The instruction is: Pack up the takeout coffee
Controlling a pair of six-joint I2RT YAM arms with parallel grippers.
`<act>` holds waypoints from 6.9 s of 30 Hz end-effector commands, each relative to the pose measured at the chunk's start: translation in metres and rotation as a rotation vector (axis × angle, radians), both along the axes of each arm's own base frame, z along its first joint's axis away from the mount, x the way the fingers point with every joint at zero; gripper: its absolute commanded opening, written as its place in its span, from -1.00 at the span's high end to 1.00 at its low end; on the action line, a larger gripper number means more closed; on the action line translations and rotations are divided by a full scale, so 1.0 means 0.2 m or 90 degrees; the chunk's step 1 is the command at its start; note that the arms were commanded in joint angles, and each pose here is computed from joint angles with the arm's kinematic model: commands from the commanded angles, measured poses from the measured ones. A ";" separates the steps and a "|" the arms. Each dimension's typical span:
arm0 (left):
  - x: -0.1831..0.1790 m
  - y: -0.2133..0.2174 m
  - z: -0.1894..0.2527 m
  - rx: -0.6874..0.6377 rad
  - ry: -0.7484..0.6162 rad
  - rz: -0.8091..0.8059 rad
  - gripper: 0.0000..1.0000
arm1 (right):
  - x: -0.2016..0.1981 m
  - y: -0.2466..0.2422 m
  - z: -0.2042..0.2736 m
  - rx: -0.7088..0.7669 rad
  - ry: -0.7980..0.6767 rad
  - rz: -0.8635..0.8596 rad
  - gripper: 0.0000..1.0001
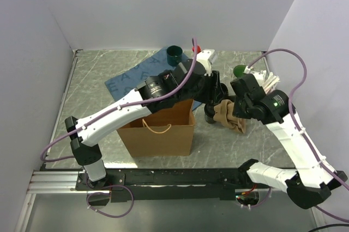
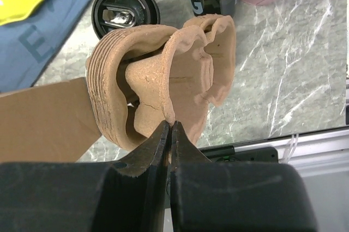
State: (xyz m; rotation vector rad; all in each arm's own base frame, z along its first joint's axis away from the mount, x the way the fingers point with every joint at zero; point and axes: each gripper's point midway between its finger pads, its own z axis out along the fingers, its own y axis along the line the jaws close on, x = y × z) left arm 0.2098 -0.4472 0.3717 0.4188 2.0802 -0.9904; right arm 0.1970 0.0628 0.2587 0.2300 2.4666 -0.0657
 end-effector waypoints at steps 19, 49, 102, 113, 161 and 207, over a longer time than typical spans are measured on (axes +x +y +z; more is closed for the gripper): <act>-0.03 -0.29 -0.34 0.042 0.063 -0.084 -0.27 | -0.23 -0.19 0.11 -0.010 -0.021 -0.026 1.00; 0.00 -0.22 -0.66 0.210 0.097 -0.026 -0.14 | -0.28 -0.30 0.24 -0.044 -0.063 0.004 1.00; 0.40 1.26 0.57 -0.047 -0.053 0.249 -0.35 | -0.09 0.67 1.08 -0.215 -0.866 0.985 1.00; 0.29 1.27 0.70 -0.140 -0.039 0.126 -0.31 | -0.25 0.76 1.09 -0.277 -0.928 1.096 1.00; 0.36 1.41 0.74 -0.183 -0.098 0.246 0.87 | -0.09 0.85 1.20 0.443 -0.527 0.529 0.42; 0.25 1.52 0.60 -0.216 -0.075 0.324 0.85 | 0.06 1.02 1.19 0.738 -0.291 0.226 0.19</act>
